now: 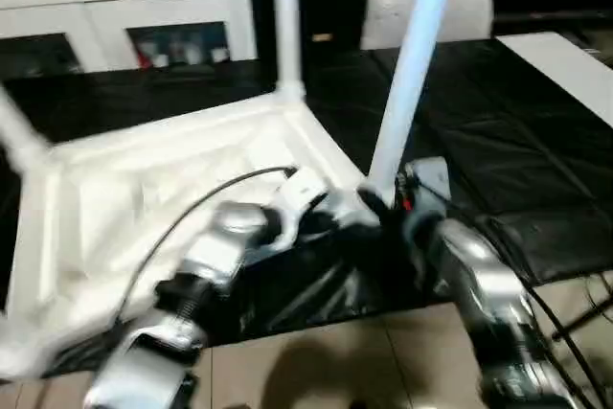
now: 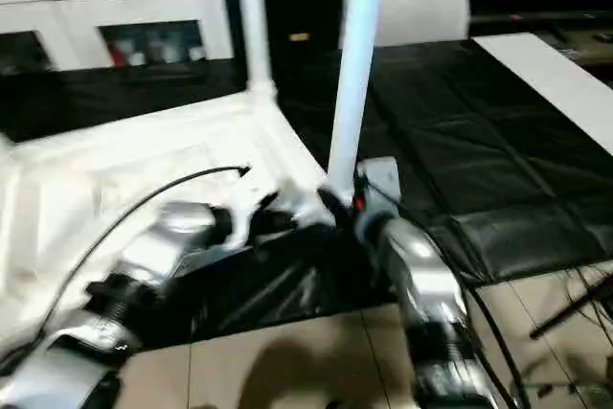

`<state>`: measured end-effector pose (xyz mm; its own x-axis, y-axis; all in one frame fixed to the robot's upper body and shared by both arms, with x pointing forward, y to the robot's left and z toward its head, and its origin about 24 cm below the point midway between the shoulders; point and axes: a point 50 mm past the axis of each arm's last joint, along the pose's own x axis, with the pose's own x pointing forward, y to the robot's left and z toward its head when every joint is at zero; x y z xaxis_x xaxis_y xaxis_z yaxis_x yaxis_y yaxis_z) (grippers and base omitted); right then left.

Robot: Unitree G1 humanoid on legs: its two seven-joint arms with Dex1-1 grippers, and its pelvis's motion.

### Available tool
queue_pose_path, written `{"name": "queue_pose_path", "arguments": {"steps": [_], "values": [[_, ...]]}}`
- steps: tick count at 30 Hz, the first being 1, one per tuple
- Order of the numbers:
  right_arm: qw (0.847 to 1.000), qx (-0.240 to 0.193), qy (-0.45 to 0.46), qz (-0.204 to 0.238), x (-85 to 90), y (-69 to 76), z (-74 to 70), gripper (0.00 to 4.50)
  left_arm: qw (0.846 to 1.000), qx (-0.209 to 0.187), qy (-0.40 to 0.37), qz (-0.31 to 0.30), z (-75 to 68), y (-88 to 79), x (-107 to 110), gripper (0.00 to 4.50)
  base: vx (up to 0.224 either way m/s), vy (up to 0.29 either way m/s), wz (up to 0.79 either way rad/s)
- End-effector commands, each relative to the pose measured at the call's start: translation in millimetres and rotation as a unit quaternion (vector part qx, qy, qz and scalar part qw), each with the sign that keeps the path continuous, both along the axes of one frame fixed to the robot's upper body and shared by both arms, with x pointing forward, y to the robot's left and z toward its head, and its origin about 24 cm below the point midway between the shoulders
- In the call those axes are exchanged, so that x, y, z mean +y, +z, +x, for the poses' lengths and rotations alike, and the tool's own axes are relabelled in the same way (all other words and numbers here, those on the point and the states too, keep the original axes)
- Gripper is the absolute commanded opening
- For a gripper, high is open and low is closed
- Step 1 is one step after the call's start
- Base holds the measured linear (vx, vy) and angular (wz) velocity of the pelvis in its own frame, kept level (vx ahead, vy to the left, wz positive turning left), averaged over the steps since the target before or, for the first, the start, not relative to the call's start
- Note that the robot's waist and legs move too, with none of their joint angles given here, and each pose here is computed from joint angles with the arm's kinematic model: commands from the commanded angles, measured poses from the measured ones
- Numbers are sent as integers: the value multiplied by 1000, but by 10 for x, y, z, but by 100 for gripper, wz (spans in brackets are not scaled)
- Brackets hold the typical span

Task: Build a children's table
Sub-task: Rotate leg to tighten

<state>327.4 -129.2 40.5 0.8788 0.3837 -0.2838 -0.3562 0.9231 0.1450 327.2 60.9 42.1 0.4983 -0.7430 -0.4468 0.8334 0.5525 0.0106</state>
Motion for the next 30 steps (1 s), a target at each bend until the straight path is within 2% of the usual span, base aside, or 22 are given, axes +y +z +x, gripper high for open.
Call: {"name": "queue_pose_path", "arguments": {"steps": [1,2,3,4,6,8,11,12,13,14,15,18,22,25,26,30], "values": [[991,50,109,61,626,-134,-153,267,995,-76,9,-60,116,376,-280,0,0,0,0],[991,50,108,67,631,-127,-150,267,995,-78,7,-58,114,378,-287,0,0,0,0],[990,49,108,76,636,-110,-142,322,995,-80,1,-56,108,382,-303,0,0,0,0],[991,33,108,69,610,-92,-150,336,995,-90,-12,-46,91,390,-300,0,0,0,0],[992,32,104,67,578,-102,-164,339,995,-89,-18,-38,79,377,-273,0,0,0,0],[992,28,101,67,516,-111,-180,367,995,-89,-19,-33,81,360,-223,0,0,0,0],[994,10,95,57,310,-130,-218,388,996,-87,-21,-26,79,313,-75,0,0,0,0],[993,-3,100,56,206,-109,-243,388,996,-86,-31,-23,66,291,0,0,0,0,0],[993,-16,106,53,132,-84,-262,417,996,-83,-38,-20,53,274,55,0,0,0,0],[992,-24,114,50,64,-63,-282,417,995,-84,-45,-18,44,263,104,0,0,0,0],[992,-24,114,50,64,-63,-282,428,995,-84,-45,-18,44,263,104,0,0,0,0],[981,-64,185,12,-217,76,-360,444,992,-76,-104,-13,-19,232,299,0,0,0,0],[971,-75,228,-13,-340,146,-385,444,986,-64,-152,-15,-61,245,365,0,0,0,0],[953,-75,292,-26,-443,230,-414,444,974,-50,-221,20,-118,217,474,0,0,0,0],[953,-75,292,-26,-443,230,-414,444,974,-50,-221,20,-118,217,474,0,0,0,0],[928,-66,363,-54,-475,275,-441,444,957,-26,-286,34,-173,220,569,0,0,0,0]]}}
